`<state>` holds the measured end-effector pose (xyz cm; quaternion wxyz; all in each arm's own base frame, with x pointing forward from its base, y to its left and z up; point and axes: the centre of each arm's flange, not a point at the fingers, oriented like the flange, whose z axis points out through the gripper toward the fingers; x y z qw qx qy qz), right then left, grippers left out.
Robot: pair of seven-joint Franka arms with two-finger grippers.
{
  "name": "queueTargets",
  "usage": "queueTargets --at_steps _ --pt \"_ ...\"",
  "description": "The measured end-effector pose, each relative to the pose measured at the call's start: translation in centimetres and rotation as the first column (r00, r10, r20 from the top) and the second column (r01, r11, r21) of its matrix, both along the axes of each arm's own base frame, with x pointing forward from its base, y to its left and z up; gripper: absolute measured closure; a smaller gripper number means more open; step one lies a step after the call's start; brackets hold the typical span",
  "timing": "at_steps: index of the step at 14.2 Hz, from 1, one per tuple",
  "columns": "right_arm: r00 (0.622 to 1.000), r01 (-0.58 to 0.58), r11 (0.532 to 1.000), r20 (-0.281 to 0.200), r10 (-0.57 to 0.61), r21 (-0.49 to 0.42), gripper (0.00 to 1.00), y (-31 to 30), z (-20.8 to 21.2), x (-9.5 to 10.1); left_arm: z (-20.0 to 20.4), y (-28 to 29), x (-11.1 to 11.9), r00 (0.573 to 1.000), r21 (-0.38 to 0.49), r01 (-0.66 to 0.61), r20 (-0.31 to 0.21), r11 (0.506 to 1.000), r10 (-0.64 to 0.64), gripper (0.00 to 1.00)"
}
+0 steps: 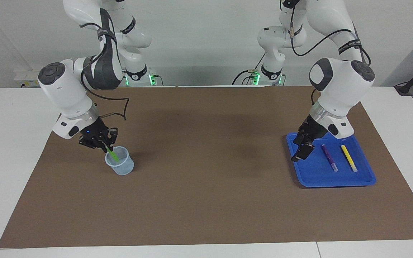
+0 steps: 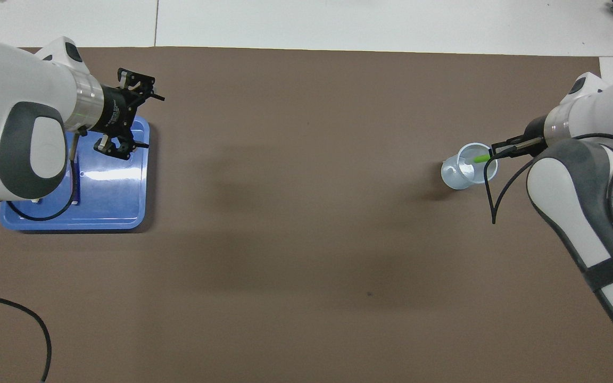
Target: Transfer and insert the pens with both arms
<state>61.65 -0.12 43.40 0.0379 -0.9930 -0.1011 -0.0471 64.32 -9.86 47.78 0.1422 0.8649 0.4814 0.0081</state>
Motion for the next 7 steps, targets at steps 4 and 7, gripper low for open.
queueTargets --at_steps 4,7 --pt "1.000 0.011 1.000 -0.004 -0.011 -0.001 0.56 -0.6 -1.0 -0.2 -0.3 2.4 -0.1 0.980 0.115 0.195 0.006 0.974 -0.197 0.00" --pt "1.000 0.011 1.000 0.002 -0.011 -0.001 0.26 -0.6 -0.3 -0.2 -0.3 3.5 -0.1 0.946 0.157 0.320 0.009 0.934 -0.325 0.00"
